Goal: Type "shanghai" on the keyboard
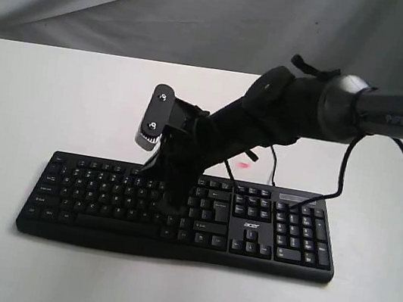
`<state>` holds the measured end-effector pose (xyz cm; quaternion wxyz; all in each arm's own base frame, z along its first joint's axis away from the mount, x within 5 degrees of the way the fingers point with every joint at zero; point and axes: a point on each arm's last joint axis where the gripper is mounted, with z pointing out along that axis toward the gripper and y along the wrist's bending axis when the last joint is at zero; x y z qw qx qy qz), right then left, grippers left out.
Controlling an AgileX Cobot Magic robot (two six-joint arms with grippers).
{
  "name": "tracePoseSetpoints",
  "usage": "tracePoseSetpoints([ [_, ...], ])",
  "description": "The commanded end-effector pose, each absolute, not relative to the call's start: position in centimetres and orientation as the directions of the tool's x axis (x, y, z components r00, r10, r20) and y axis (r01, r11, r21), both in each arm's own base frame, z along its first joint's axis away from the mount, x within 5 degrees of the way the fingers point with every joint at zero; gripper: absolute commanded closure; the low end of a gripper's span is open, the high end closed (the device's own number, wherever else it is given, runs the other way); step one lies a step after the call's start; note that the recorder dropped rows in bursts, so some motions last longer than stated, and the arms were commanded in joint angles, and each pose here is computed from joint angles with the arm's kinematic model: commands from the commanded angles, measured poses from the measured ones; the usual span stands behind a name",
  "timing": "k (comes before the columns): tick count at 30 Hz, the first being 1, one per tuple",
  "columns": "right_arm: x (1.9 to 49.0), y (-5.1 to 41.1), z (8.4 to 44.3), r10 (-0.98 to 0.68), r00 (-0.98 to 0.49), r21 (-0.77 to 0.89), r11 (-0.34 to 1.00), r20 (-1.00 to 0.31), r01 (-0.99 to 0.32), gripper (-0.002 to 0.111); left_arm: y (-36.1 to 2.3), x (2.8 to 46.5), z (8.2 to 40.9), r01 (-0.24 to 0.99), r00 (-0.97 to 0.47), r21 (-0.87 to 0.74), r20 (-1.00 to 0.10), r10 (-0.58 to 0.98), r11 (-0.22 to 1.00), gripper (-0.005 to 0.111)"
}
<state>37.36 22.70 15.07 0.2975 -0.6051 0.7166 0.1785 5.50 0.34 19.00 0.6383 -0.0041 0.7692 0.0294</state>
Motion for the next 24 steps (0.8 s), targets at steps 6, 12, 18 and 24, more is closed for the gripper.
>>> tracePoseSetpoints([
  [6, 36.7, 22.3, 18.1, -0.731, -0.090, -0.094, 0.206, -0.676, -0.974, 0.108, 0.3, 5.5, 18.9, -0.040, -0.179, 0.038, -0.983, 0.030, 0.998, 0.106],
  [12, 36.1, 22.1, 21.0, -0.700, -0.097, -0.098, 0.233, -0.707, -0.968, 0.108, 0.3, 5.5, 18.9, -0.040, -0.179, 0.038, -0.983, 0.030, 0.998, 0.106],
  [18, 35.1, 21.7, 25.2, -0.648, -0.105, -0.117, 0.289, -0.754, -0.950, 0.108, 0.3, 5.5, 18.9, -0.040, -0.179, 0.038, -0.983, 0.030, 0.998, 0.106],
  [24, 32.3, 20.7, 31.4, -0.579, -0.058, -0.149, 0.304, -0.813, -0.941, 0.108, 0.3, 5.5, 18.9, -0.040, -0.179, 0.038, -0.983, 0.030, 0.998, 0.106],
])
